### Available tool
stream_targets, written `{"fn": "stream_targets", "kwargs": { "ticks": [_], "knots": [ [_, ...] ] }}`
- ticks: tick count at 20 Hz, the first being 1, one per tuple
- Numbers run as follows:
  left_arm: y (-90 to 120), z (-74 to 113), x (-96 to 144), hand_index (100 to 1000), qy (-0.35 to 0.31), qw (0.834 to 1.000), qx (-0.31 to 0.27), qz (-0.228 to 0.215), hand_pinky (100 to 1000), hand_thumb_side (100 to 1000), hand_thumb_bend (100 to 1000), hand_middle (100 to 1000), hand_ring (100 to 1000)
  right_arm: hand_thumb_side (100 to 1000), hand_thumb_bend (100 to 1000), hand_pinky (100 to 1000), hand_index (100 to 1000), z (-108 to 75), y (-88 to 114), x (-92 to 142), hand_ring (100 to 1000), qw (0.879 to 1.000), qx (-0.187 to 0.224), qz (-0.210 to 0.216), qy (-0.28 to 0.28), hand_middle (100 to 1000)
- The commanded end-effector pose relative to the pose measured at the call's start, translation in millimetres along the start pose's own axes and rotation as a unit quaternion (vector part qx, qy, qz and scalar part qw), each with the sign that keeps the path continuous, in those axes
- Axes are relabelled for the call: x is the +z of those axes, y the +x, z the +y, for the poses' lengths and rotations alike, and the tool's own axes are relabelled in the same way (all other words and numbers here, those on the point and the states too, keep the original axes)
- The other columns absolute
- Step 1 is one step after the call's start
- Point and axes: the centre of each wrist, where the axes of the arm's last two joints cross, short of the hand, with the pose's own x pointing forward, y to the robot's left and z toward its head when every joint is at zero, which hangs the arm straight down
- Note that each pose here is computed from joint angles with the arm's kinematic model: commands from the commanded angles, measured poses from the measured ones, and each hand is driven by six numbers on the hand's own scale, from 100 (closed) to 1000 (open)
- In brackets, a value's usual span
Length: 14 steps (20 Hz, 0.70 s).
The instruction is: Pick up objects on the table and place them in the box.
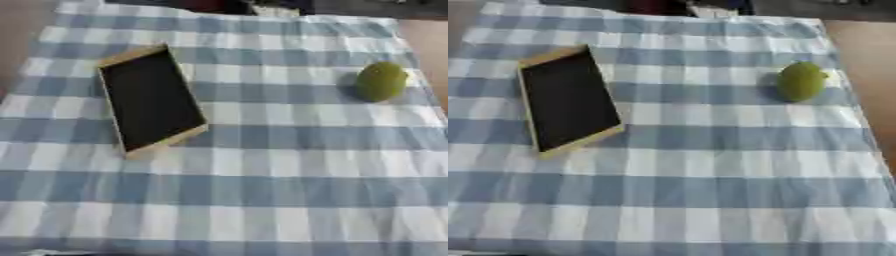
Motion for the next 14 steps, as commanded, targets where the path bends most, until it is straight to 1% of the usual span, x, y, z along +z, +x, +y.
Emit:
{"fn": "stream_targets", "kwargs": {
  "ticks": [1,5,8,9,11,13,14],
  "knots": [
    [6.9,2.8,-9.4,862,-0.002,1.000,-0.002,-0.020,689,483,114,739,530,349,100,792,815,-5.1,6.5,-6.9,651,1.000,0.010,-0.017,0.001,691],
    [6.8,3.0,-9.2,863,-0.003,1.000,-0.003,-0.020,689,484,112,739,530,346,100,791,814,-5.5,6.8,-7.5,652,1.000,0.014,-0.017,0.005,691],
    [6.9,3.2,-9.2,863,-0.004,1.000,-0.004,-0.020,689,484,112,739,530,338,100,789,813,-7.5,9.0,-11.5,656,0.998,0.041,-0.025,0.028,692],
    [6.9,3.4,-9.3,863,-0.005,1.000,-0.004,-0.020,689,484,111,739,530,335,100,789,812,-8.2,10.2,-13.5,661,0.997,0.056,-0.029,0.042,695],
    [7.0,3.6,-9.5,863,-0.006,1.000,-0.005,-0.021,689,483,111,739,530,331,126,788,810,-9.1,13.1,-18.5,673,0.991,0.100,-0.040,0.084,701],
    [7.1,3.6,-9.7,863,-0.007,1.000,-0.005,-0.021,689,483,111,739,530,345,166,791,812,-9.0,16.5,-24.0,698,0.976,0.157,-0.054,0.137,719],
    [7.1,3.6,-9.9,863,-0.008,1.000,-0.006,-0.021,690,482,111,739,530,357,187,793,814,-8.1,18.1,-26.2,716,0.967,0.185,-0.060,0.166,732]
  ]
}}
